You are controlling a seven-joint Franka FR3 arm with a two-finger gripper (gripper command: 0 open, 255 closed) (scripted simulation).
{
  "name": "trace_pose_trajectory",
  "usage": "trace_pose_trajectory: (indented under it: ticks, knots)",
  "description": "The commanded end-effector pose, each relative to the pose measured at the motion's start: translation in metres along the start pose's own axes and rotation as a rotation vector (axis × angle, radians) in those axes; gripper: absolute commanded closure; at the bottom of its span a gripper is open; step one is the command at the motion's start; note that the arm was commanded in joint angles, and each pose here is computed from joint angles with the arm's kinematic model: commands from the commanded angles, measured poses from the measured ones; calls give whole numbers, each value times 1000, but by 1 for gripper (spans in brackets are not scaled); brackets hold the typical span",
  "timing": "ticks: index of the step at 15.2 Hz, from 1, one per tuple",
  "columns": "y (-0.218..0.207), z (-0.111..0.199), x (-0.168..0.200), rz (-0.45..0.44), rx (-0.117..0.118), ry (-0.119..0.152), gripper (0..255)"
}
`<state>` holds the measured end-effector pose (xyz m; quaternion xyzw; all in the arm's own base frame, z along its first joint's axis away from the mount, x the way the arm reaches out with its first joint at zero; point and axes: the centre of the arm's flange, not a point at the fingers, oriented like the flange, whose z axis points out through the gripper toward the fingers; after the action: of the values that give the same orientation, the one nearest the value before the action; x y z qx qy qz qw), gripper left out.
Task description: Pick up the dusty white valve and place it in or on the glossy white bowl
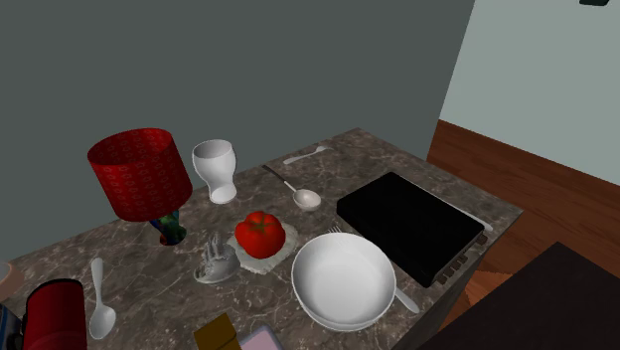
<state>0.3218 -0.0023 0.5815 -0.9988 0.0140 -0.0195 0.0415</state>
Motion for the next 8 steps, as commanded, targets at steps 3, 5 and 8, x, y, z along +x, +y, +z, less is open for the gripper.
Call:
trace_pose_trajectory:
  ticks: [3,5,8]
  knots:
    - [-15,18,13,-3,0,-7,0]
    - [-31,36,25,-7,0,-14,0]
    - [-54,64,44,-12,0,-24,0]
